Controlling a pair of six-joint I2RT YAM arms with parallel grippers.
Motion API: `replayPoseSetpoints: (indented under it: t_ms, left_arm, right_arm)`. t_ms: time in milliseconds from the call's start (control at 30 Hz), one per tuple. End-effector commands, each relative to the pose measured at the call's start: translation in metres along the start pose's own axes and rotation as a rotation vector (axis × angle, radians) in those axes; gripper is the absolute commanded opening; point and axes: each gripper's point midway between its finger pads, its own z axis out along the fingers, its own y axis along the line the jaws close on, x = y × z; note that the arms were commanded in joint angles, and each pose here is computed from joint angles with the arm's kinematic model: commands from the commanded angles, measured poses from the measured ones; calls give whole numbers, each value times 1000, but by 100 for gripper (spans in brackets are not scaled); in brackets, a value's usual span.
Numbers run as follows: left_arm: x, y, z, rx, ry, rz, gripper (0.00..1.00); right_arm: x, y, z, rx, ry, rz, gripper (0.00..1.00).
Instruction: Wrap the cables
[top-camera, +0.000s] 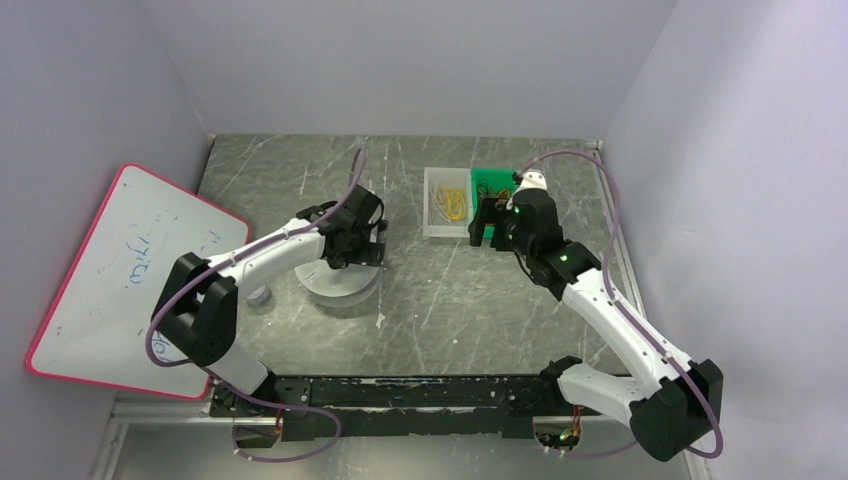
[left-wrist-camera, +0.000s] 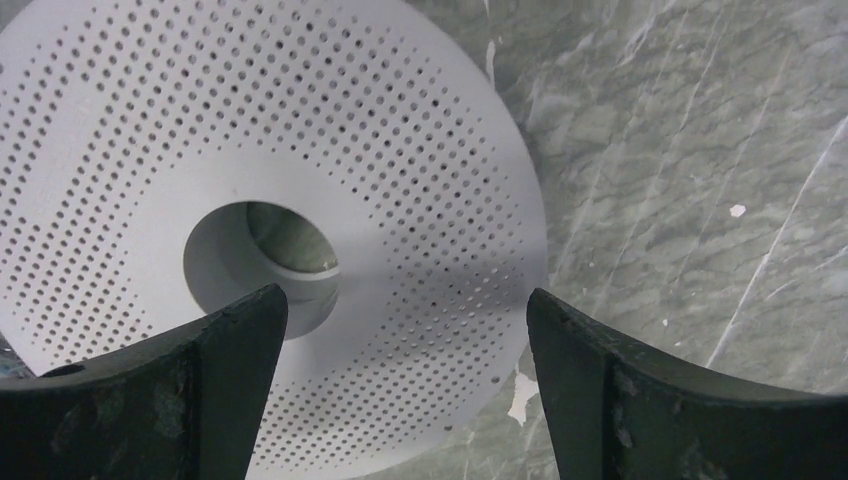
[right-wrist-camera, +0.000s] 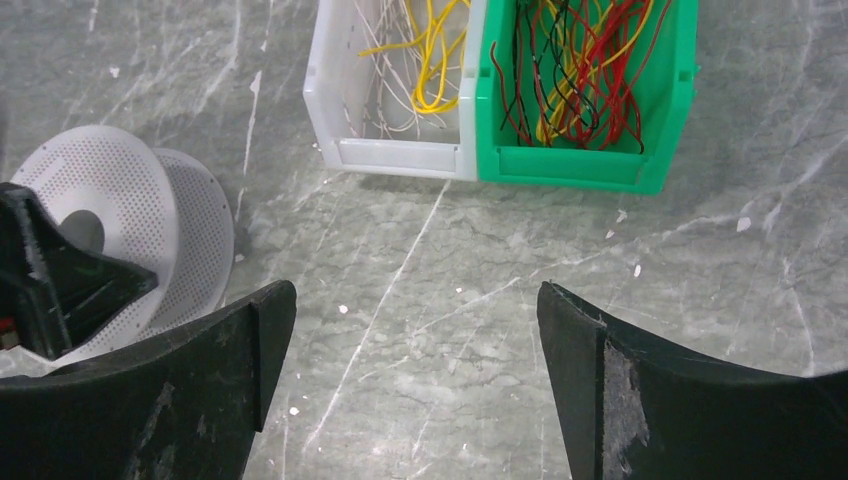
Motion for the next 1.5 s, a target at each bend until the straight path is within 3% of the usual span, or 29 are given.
replayPoseSetpoints:
  t_ms: [0, 367, 900, 933, 1033, 1267, 1467]
  left_arm:
    - [-20, -12, 0, -2, -50, -4, 93]
    - [-17, -29, 9, 51, -30, 17, 93]
    - [1, -19, 30, 0, 7, 35, 93]
    - [2, -19, 30, 2, 8, 35, 99]
    - [3, -20, 30, 12, 6, 34, 90]
    - [6, -18, 27, 10, 10, 32, 80]
    - [-4, -22, 9, 9, -40, 60, 61]
  right_arm:
    - [-6, 0, -6, -14, -41, -5, 95]
    - [-2, 1, -8, -26, -39, -2, 96]
    - [2, 0, -8, -26, -30, 1, 96]
    - [2, 0, -8, -26, -29, 0, 96]
    - [2, -1, -8, -23, -30, 3, 96]
    - [0, -1, -8, -18, -31, 8, 96]
    - [-6, -7, -10, 32, -40, 21, 95]
